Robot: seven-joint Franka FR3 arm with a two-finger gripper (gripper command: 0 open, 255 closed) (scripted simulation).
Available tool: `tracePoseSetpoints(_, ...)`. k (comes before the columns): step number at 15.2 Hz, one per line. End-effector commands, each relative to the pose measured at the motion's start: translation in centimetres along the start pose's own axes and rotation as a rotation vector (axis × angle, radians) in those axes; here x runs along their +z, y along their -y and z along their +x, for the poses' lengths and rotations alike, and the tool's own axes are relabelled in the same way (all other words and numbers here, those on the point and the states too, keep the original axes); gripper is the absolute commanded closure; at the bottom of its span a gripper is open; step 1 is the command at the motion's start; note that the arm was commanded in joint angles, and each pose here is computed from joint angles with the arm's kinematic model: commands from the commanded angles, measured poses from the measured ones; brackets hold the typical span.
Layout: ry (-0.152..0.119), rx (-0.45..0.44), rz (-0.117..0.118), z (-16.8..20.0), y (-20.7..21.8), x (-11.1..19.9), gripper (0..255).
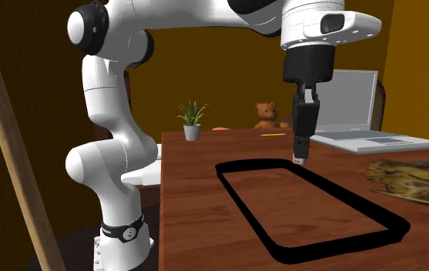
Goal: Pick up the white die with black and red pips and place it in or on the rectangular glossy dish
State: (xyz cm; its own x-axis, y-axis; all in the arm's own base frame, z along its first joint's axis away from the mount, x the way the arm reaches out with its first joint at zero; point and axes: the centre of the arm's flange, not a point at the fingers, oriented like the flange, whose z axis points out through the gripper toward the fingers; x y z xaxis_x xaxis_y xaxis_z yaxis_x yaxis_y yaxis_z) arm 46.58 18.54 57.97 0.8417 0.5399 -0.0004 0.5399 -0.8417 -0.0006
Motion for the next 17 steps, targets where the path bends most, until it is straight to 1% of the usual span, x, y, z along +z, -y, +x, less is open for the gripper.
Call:
tracePoseSetpoints(1, 0.000, 0.000, 0.000, 0.0, 0.0, 1.0, 255)
tracePoseSetpoints(8, 0.000, 0.000, 0.000, 0.0, 0.0, 1.0, 255)
tracePoseSetpoints(9, 0.000, 0.000, 0.000, 0.0, 0.0, 1.0, 0)
tracePoseSetpoints(14, 0.000, 0.000, 0.000, 0.0, 0.0, 1.0, 0)
tracePoseSetpoints(17, 0.000, 0.000, 0.000, 0.0, 0.0, -3.0, 0)
